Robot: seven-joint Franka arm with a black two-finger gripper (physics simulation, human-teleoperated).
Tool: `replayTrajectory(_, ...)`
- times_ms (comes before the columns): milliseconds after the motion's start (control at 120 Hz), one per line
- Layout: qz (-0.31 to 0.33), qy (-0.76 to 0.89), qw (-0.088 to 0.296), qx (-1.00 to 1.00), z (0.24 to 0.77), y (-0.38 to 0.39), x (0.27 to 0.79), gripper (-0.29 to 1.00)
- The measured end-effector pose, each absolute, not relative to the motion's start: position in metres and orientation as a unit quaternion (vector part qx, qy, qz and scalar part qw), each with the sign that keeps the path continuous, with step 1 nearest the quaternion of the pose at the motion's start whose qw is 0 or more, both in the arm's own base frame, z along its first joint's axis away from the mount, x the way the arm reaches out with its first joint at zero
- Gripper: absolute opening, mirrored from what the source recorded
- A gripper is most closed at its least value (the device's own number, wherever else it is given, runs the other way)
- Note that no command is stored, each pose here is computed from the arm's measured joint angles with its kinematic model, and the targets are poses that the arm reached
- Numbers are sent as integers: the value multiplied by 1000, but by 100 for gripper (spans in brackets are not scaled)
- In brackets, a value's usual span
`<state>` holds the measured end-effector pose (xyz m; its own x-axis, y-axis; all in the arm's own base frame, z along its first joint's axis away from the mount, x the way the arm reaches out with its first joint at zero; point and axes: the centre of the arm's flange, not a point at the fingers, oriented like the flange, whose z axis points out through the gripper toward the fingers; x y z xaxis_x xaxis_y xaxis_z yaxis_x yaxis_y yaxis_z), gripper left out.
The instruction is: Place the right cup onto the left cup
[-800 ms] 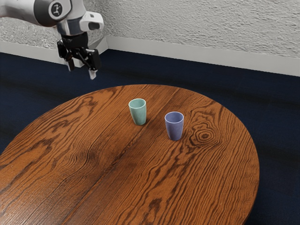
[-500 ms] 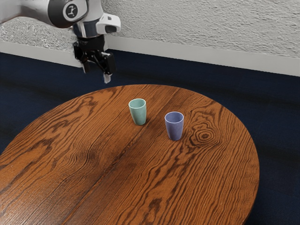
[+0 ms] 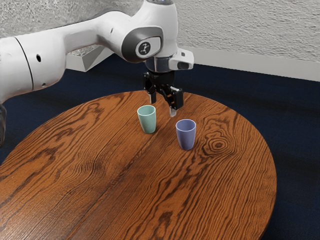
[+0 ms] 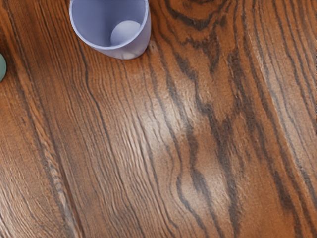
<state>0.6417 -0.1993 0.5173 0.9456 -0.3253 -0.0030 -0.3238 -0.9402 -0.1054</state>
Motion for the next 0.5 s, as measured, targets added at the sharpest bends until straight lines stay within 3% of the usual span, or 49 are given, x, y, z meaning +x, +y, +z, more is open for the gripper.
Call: replayTrajectory(500, -26, 144, -2, -989, 414, -211, 724, 70)
